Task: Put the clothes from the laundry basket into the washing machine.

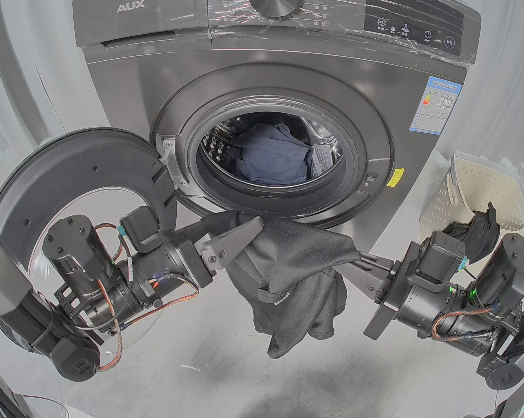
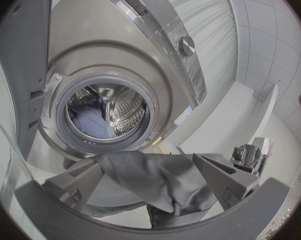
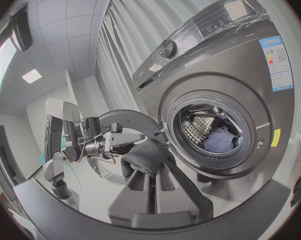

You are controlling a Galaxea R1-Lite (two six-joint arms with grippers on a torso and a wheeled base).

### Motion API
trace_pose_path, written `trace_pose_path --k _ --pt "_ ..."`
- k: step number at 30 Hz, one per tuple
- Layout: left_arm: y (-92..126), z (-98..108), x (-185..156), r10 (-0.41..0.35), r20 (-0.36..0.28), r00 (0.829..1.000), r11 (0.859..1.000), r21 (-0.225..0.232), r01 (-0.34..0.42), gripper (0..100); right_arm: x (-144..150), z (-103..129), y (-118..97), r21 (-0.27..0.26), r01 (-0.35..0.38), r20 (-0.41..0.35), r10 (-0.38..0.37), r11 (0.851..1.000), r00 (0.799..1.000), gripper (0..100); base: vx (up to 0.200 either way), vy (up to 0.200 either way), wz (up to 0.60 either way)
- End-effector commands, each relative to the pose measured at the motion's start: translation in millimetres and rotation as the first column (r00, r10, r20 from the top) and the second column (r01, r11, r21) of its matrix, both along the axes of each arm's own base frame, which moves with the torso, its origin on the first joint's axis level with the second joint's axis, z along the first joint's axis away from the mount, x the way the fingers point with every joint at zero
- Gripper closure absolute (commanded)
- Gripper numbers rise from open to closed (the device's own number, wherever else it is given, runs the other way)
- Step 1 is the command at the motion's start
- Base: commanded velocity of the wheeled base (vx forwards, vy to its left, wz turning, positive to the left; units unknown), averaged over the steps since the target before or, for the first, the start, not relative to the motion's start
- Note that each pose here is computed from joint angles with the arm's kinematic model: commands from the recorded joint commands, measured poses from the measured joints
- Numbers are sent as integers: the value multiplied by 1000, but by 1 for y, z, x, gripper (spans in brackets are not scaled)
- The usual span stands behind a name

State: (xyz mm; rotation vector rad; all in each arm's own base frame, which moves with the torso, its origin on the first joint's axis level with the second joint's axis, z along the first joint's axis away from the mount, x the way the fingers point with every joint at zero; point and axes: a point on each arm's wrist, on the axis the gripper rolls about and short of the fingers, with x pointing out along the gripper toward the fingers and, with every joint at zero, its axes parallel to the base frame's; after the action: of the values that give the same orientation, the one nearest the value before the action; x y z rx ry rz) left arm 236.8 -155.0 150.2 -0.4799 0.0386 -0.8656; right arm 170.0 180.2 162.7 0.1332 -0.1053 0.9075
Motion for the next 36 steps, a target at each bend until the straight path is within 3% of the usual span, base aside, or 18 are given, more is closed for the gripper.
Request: trace_pose_path --k 1,3,5,6,7,9,15,22,31,36 --pt "-4 -28 1 -4 -69 998 997 77 10 0 1 1 -2 3 7 1 -7 1000 1000 100 0 0 0" --pt "-5 -37 1 -4 -77 997 993 115 12 0 2 1 -2 5 11 1 -11 1000 1000 100 0 0 0" --pt "-5 -52 0 1 -61 998 979 205 12 0 2 1 -2 5 15 0 -15 1000 1000 100 0 0 0" --pt "-5 -52 0 1 -61 998 979 205 12 0 2 1 -2 5 15 0 -15 1000 1000 100 0 0 0" --pt "-4 -58 -1 -2 -50 999 968 251 15 0 3 1 -2 4 17 -3 -17 1000 1000 100 0 0 0" --pt "-3 -61 -2 -5 -40 999 960 278 16 0 3 1 -2 3 17 -4 -17 1000 1000 100 0 0 0" --pt "-1 -65 -6 -11 -18 1000 947 320 16 0 6 0 -3 3 32 -8 -32 999 999 100 0 0 0" --pt "2 -69 -17 -55 17 998 920 390 44 0 15 3 1 21 88 -5 -88 996 996 100 0 0 0" --pt "5 -65 -29 -139 31 990 910 398 115 0 22 -1 7 19 103 -13 -103 995 995 100 0 0 0" --pt "1 -67 -40 -211 27 977 892 414 181 0 26 4 9 43 105 -7 -105 993 994 100 0 0 0"
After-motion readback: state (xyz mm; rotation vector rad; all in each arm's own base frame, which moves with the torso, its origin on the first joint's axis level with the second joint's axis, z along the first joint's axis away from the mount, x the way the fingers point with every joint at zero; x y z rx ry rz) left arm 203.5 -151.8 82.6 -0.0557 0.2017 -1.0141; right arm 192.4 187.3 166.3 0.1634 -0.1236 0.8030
